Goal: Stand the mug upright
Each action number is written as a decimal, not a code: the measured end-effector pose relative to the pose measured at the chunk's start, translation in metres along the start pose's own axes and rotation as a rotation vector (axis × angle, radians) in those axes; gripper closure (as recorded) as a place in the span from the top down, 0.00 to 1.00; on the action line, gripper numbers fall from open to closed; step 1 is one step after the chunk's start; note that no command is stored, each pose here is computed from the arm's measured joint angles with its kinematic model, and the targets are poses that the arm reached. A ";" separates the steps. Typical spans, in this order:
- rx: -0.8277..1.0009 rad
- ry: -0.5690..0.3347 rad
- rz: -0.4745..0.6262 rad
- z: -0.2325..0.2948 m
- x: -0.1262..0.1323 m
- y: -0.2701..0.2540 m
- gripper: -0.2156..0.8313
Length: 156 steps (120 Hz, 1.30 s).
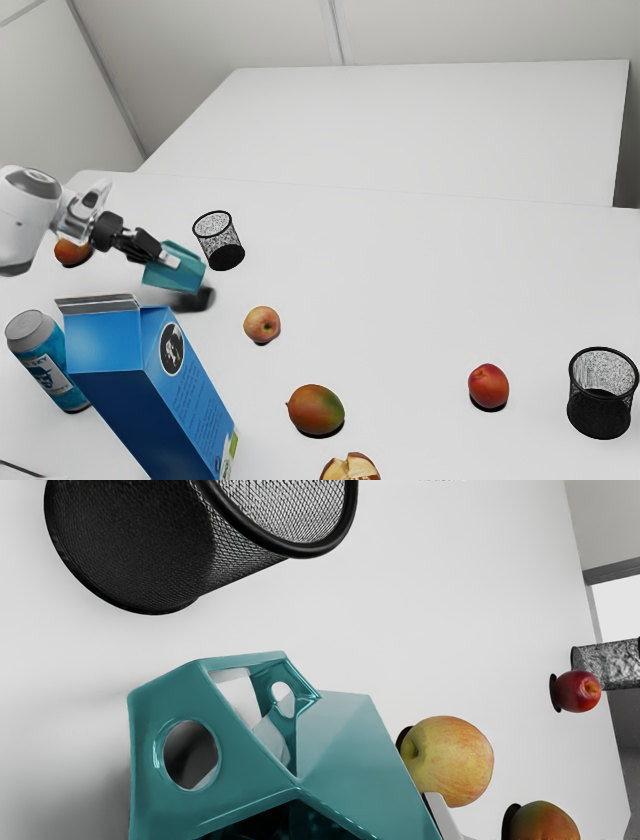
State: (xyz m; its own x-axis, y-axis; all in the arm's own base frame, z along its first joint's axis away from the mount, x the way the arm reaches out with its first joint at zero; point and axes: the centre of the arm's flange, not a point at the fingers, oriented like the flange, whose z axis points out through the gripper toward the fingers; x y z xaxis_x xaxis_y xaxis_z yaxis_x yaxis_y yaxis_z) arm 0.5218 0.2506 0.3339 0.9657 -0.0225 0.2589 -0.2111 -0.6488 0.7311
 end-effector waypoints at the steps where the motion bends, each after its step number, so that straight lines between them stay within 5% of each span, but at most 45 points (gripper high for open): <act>1: 0.002 0.000 0.003 0.000 0.001 0.002 0.05; 24: 0.061 -0.026 0.082 -0.011 0.021 0.051 0.04; 80: 0.349 -0.301 0.126 0.030 0.052 0.112 0.04; 156: 0.591 -0.307 0.081 0.109 0.072 0.180 0.04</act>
State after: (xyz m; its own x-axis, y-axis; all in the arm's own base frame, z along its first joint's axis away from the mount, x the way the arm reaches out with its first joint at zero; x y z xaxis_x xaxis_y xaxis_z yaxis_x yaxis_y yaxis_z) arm 0.5701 0.0492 0.4157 0.9681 -0.2468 0.0433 -0.2502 -0.9416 0.2254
